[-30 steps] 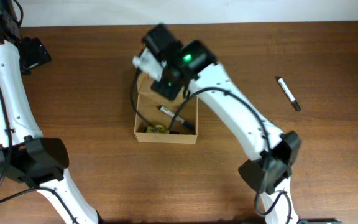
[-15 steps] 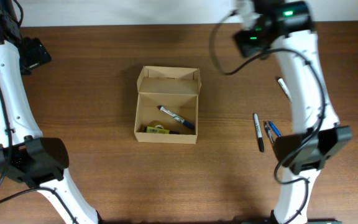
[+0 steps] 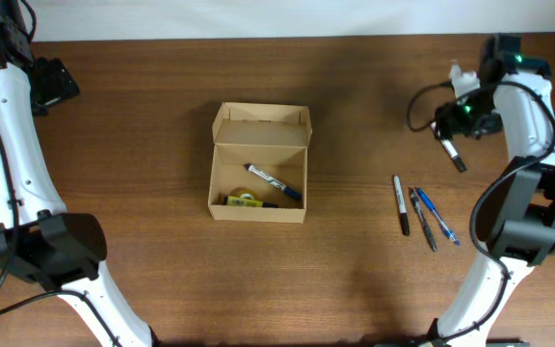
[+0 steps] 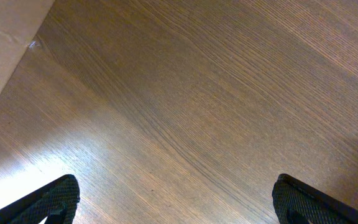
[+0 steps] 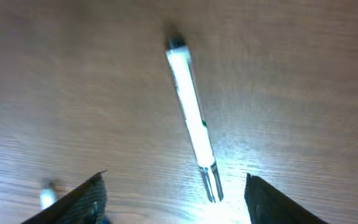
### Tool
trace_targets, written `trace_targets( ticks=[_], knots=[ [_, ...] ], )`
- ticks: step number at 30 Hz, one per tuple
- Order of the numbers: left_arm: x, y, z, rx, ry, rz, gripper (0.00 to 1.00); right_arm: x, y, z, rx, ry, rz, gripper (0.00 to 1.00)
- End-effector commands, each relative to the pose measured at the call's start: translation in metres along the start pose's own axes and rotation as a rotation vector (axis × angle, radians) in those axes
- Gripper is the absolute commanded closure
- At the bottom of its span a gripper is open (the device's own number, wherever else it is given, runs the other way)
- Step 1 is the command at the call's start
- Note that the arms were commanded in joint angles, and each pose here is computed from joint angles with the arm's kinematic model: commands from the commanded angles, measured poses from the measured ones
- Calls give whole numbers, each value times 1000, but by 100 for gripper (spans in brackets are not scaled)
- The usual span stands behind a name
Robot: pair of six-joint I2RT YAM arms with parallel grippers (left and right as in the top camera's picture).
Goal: Pack container
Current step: 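Grasp the black-capped whiteboard marker with the right gripper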
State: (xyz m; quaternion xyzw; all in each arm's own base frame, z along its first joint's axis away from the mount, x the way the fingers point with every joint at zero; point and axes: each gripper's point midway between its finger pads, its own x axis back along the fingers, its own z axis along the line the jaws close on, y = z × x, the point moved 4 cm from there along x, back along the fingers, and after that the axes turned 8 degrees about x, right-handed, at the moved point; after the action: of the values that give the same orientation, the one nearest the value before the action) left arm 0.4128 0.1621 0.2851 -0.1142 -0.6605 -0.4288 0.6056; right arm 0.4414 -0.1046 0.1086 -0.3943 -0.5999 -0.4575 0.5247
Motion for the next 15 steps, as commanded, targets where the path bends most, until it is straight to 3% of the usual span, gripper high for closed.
trace_targets(
  ticks=[1,15],
  knots=[
    [-5,-1,0,-14,9,11,0,-14,-2,7,166,67,-29,26],
    [-5,-1,0,-14,9,11,0,-44,3,-12,249,-35,0,27]
  ],
)
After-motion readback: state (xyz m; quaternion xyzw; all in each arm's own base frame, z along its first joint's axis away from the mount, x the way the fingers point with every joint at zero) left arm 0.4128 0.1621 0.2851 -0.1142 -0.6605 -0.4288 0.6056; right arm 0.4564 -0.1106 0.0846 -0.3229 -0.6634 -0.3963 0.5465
